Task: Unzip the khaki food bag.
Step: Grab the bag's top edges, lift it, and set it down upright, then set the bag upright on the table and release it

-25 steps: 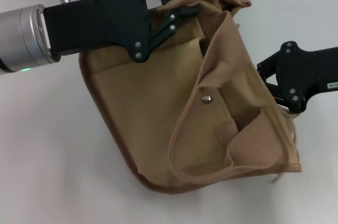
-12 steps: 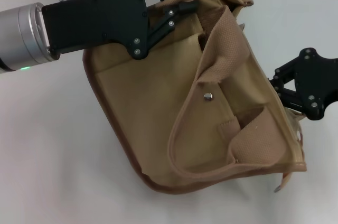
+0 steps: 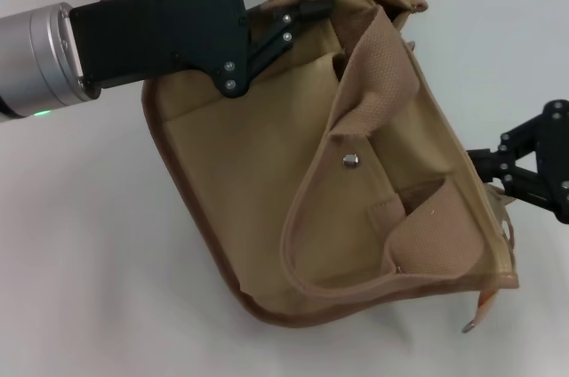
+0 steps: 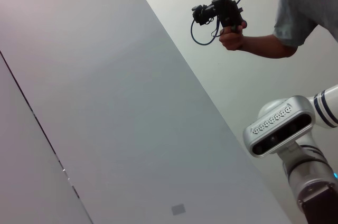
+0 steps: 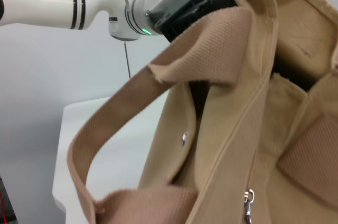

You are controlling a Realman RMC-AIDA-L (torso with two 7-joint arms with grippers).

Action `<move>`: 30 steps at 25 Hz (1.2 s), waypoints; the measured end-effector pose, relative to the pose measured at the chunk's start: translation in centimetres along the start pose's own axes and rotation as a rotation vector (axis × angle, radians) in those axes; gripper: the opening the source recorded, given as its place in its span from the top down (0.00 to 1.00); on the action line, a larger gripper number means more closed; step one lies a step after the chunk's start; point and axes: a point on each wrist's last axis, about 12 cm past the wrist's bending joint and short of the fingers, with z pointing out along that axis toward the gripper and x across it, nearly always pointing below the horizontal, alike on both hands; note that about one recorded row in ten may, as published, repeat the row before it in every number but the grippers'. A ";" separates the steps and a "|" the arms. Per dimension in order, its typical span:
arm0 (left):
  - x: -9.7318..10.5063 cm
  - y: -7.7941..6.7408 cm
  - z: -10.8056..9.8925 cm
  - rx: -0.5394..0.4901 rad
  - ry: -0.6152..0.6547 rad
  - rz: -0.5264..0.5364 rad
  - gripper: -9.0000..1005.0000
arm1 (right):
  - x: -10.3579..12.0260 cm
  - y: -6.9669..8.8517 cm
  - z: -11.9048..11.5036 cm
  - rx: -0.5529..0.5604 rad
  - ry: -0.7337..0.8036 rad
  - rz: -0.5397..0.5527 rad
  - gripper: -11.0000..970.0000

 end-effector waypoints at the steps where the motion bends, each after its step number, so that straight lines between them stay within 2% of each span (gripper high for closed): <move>1: 0.0 0.0 0.0 -0.001 0.000 0.000 0.89 | 0.2 0.1 -0.2 0.006 0.004 0.007 0.98; 16: 0.1 0.1 0.0 -0.014 -0.002 -0.004 0.89 | 2.6 2.1 -2.6 -0.001 0.044 0.080 0.99; 25: 0.0 0.2 0.2 -0.016 -0.007 -0.001 0.89 | 4.1 3.0 -4.3 0.038 0.077 0.133 0.99; 30: 0.0 0.2 0.2 -0.016 -0.010 -0.002 0.89 | 4.9 3.2 -5.7 0.123 0.005 0.167 0.94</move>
